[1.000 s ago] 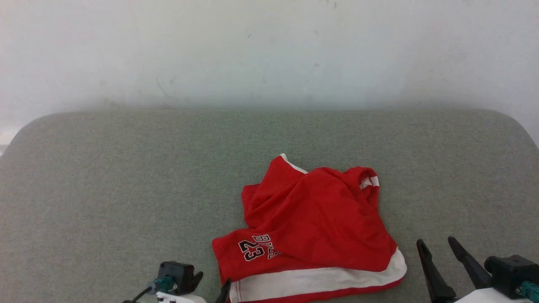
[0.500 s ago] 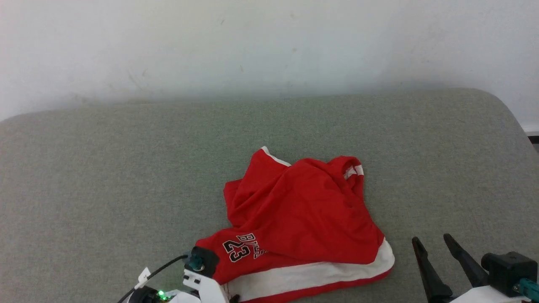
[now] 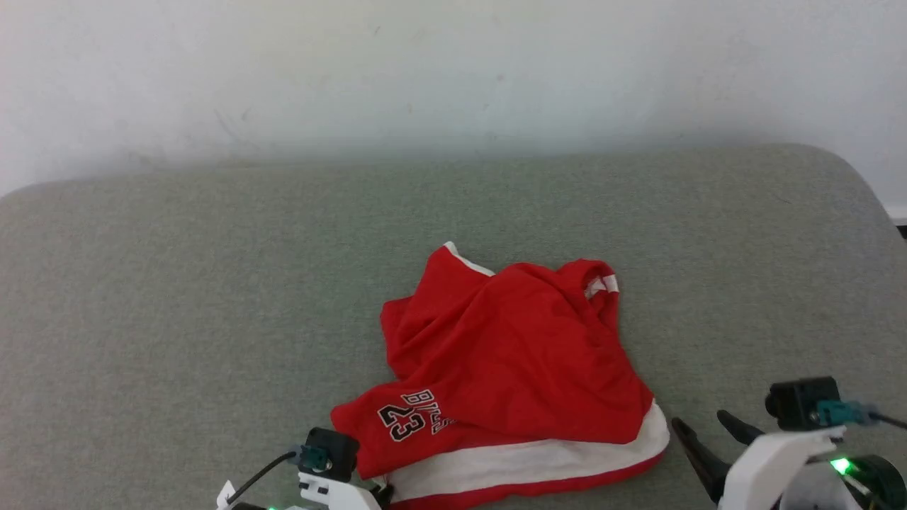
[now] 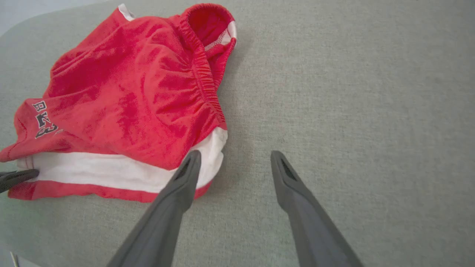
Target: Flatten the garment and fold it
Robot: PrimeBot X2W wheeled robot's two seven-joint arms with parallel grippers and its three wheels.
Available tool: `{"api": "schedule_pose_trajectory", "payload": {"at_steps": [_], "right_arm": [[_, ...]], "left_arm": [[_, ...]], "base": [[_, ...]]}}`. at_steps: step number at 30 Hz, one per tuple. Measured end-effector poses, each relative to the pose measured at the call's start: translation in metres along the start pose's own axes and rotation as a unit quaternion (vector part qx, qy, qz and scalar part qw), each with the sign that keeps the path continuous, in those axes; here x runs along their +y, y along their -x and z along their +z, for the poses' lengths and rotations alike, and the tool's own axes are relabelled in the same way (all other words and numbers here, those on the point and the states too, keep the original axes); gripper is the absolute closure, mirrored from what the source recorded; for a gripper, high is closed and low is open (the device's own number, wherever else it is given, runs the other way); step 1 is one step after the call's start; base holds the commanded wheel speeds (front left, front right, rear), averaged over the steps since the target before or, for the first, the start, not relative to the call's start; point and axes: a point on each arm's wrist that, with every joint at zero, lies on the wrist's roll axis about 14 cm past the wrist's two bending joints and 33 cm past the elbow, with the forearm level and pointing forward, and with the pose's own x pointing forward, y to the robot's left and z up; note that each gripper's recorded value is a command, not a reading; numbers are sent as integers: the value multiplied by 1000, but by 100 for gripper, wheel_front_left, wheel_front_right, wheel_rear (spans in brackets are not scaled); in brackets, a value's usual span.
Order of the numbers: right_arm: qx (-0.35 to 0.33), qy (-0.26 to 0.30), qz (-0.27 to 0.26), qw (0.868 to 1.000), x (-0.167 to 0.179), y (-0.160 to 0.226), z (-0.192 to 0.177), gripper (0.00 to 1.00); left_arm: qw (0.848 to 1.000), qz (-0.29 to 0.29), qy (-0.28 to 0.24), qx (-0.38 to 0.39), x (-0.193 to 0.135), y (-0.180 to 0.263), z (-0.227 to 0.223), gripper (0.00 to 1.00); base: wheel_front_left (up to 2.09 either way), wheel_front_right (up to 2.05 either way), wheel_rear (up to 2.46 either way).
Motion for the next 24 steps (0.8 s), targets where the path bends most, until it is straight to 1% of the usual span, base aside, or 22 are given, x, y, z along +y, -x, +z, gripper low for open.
{"api": "schedule_pose_trajectory", "payload": {"at_steps": [4, 7, 12, 13, 14, 15, 16, 17, 19, 21, 24], "right_arm": [[51, 13, 22, 998, 4, -23, -8, 0], [97, 23, 36, 994, 9, -39, -23, 0], [171, 26, 48, 984, 12, -57, -52, 0], [182, 30, 50, 982, 12, -60, -55, 16], [193, 28, 54, 979, 14, -62, -57, 58], [205, 26, 56, 977, 14, -63, -61, 72], [214, 28, 59, 975, 16, -64, -62, 88], [217, 26, 62, 974, 17, -65, -61, 100], [223, 18, 73, 972, 23, -64, -63, 100], [217, 13, 79, 973, 28, -63, -60, 100], [176, 14, 85, 981, 30, -59, -45, 100]], "left_arm": [[998, 14, 9, -55, 1, 10, 18, 100], [995, 20, 14, -93, 2, 18, 33, 100], [992, 23, 24, -118, 0, 27, 41, 100], [992, 25, 26, -120, 1, 28, 41, 100], [992, 26, 27, -120, 1, 29, 40, 100], [992, 27, 29, -121, 2, 30, 40, 100], [992, 28, 31, -121, 2, 30, 39, 100], [992, 28, 32, -120, 3, 31, 38, 100], [992, 29, 33, -120, 2, 31, 36, 100], [992, 28, 31, -123, 2, 33, 36, 100], [988, 30, 27, -150, 3, 39, 47, 100]], "base": [[0, 0, 0], [0, 0, 0], [0, 0, 0], [0, 0, 0], [0, 0, 0], [0, 0, 0], [0, 0, 0], [0, 0, 0], [0, 0, 0], [0, 0, 0], [0, 0, 0]]}}
